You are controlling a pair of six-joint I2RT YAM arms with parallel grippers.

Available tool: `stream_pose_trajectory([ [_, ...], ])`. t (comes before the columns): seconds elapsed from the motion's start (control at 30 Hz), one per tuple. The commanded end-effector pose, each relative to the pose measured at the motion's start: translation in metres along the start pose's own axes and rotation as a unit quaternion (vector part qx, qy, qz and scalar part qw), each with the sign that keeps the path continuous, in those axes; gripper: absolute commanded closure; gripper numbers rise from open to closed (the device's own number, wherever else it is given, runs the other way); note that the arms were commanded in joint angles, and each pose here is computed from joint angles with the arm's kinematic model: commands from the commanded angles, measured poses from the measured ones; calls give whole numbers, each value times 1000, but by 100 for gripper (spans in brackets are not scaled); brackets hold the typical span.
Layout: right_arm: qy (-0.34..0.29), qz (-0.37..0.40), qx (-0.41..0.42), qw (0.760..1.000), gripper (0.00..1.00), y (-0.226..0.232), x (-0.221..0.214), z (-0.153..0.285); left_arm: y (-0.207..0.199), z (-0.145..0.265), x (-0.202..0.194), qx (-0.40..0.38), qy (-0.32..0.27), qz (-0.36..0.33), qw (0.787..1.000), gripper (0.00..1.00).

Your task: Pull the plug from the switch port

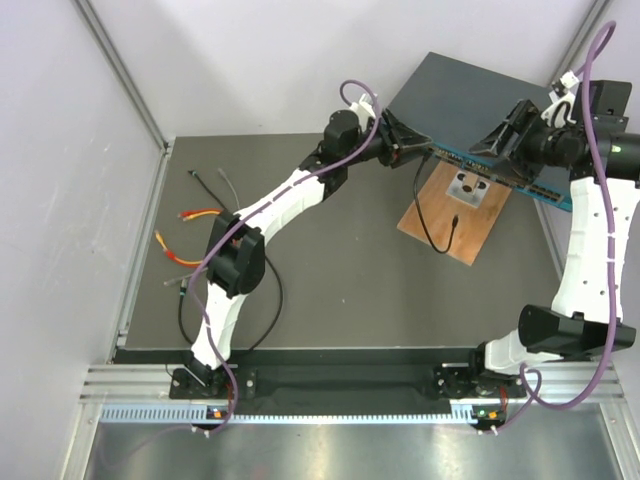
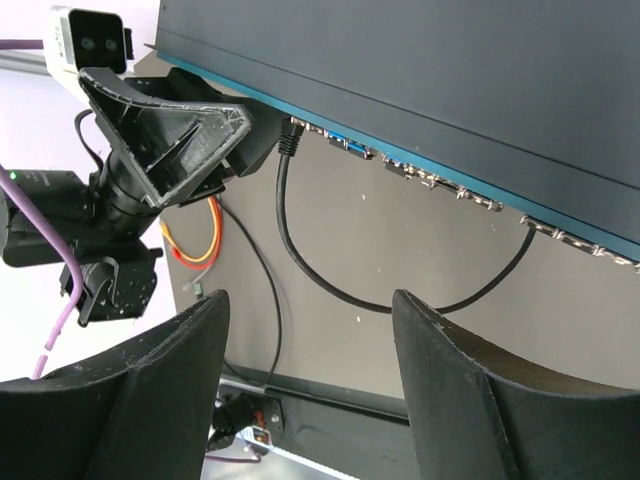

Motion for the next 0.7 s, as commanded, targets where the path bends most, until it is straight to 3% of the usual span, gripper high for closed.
stream_pose_trajectory([
  [0.0, -28, 24, 18, 999, 34, 3, 6, 10, -19, -10, 6, -32, -20, -7, 999, 47],
  [0.3, -24, 29, 16, 999, 34, -4, 8, 11, -9, -13, -17, 6, 9, -3, 1000, 53],
  [0.67, -20, 26, 23, 999, 34, -5, 7, 10, -17, 3, -22, 34, 15, -29, 999, 52],
])
Point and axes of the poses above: each gripper's point midway between its finger pads, its own z axis back along the fingers, its own y axis along the line the jaws close on, x = y × z, the point moved 9 cm from there along z, back along the fingers, and after that the axes turned 10 degrees about -z, right-handed, at the moved point
